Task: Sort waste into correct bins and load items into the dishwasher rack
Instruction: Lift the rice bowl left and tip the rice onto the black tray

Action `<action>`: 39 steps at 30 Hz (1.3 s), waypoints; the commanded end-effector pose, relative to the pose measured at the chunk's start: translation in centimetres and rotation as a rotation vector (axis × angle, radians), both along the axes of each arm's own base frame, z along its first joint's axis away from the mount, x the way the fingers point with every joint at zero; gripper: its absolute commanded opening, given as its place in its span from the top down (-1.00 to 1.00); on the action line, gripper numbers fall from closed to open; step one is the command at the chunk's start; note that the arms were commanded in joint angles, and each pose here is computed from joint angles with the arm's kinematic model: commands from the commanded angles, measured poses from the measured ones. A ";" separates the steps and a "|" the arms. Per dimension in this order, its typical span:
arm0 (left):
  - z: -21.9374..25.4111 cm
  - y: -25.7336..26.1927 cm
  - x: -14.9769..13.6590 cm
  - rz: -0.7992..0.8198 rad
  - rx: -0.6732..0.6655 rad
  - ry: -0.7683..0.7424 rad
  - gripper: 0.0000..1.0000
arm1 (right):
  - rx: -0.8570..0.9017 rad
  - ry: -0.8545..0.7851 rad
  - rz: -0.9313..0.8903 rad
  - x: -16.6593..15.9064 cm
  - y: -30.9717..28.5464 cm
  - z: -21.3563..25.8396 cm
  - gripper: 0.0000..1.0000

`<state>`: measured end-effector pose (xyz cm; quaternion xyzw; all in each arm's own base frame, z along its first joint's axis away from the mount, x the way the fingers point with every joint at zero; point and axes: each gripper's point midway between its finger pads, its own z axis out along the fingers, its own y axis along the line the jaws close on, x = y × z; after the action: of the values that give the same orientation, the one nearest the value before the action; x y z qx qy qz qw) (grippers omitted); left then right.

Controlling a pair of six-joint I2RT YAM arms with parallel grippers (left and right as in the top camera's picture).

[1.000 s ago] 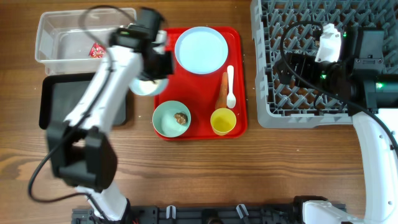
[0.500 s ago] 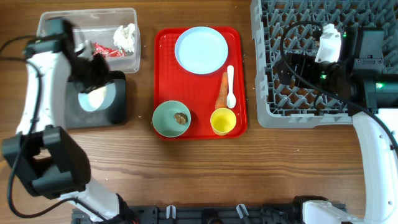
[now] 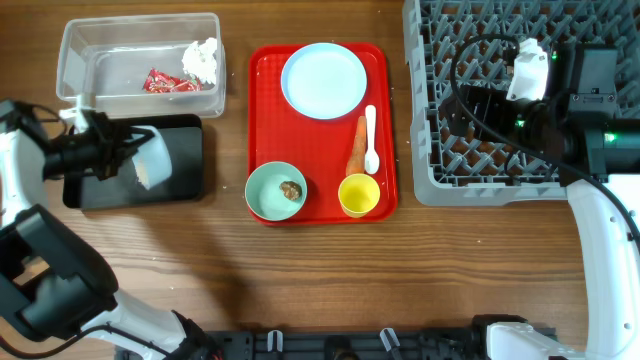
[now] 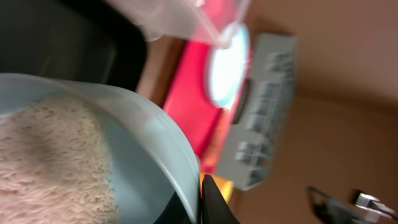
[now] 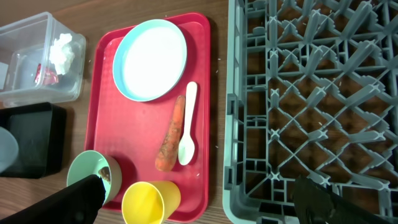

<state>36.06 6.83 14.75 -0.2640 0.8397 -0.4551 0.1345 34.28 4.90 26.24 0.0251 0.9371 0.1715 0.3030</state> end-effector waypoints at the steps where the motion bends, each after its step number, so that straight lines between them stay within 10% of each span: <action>1: 4.4 0.5 0.6 0.044 -0.209 -0.196 0.92 | 0.006 0.002 -0.020 0.3 -0.2 0.2 -0.99; 39: 9.6 3.6 0.4 0.145 -0.443 -0.387 0.92 | 0.018 0.014 -0.036 0.2 -0.2 0.2 -0.99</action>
<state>36.62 10.30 23.70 -0.2547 0.6700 -0.6474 0.2590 34.16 4.90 26.15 0.0379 0.9376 0.1753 0.2978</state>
